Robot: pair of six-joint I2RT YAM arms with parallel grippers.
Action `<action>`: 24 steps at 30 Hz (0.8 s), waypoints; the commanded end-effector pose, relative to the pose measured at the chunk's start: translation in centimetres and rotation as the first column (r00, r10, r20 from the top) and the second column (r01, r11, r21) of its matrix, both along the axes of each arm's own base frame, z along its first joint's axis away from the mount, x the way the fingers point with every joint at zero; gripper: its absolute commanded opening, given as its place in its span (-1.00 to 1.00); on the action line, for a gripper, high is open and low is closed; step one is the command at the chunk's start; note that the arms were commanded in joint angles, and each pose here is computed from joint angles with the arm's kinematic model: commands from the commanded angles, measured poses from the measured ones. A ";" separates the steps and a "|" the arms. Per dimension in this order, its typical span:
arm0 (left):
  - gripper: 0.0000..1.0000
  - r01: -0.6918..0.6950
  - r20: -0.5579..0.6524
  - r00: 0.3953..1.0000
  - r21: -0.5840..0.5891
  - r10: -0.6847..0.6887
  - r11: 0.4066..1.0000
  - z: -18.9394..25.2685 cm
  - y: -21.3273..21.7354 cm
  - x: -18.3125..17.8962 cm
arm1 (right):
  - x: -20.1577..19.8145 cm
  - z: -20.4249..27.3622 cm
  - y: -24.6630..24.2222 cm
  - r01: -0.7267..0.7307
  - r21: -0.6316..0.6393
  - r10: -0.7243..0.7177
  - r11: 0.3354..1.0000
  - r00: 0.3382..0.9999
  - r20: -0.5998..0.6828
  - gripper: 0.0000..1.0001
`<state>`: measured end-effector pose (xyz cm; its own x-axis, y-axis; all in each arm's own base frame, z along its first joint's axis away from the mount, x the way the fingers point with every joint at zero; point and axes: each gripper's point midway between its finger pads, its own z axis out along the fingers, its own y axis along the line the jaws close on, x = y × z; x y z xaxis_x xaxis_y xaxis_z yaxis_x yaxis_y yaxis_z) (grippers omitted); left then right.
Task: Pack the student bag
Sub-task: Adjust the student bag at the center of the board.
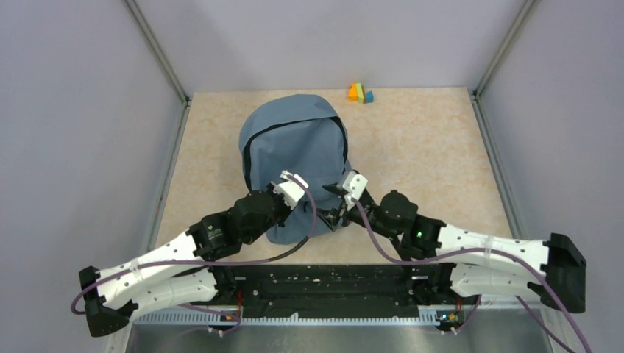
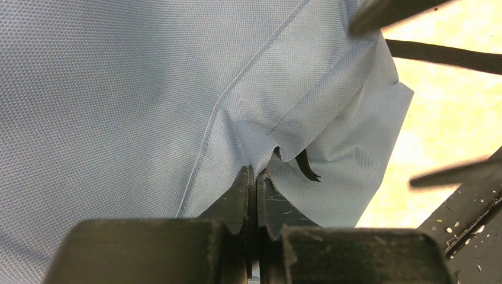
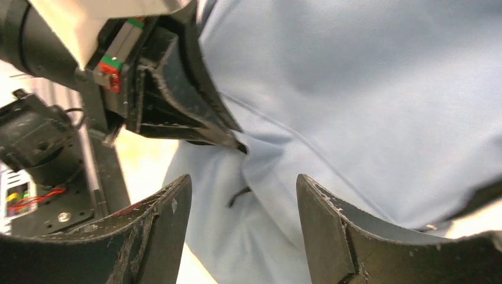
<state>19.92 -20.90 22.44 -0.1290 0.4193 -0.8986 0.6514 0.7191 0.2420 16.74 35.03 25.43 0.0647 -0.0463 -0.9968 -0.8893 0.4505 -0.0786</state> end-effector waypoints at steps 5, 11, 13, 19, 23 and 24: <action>-1.00 -0.021 0.005 1.000 -0.020 0.021 1.000 0.7 -0.6 0.5 | 5.8 -2.2 -8.5 0.301 -0.175 -0.303 0.937 0.953 0.019 0.32; -1.00 -0.034 -0.014 0.999 -0.023 0.033 0.999 0.3 -0.7 0.5 | 6.6 -3.2 -9.8 0.264 -0.171 -0.274 0.949 0.961 -0.039 0.33; -1.00 -0.039 -0.020 0.999 -0.025 0.039 0.999 0.3 -0.8 0.6 | 6.0 -2.8 -8.9 0.210 -0.134 -0.219 0.969 0.974 -0.055 0.33; -1.00 -0.048 -0.028 0.998 -0.030 0.047 0.998 0.5 -0.7 0.6 | 5.8 -0.8 -7.8 0.194 -0.025 -0.196 0.981 0.974 -0.115 0.35; -1.00 -0.056 -0.027 0.998 -0.038 0.055 0.998 0.6 -0.5 0.5 | 6.1 -0.8 -6.7 0.189 -0.002 -0.187 0.982 0.967 -0.172 0.37; -1.00 -0.057 -0.028 0.998 -0.042 0.056 0.997 0.7 -0.5 0.5 | 6.5 -1.2 -6.5 0.201 -0.014 -0.200 0.980 0.962 -0.184 0.43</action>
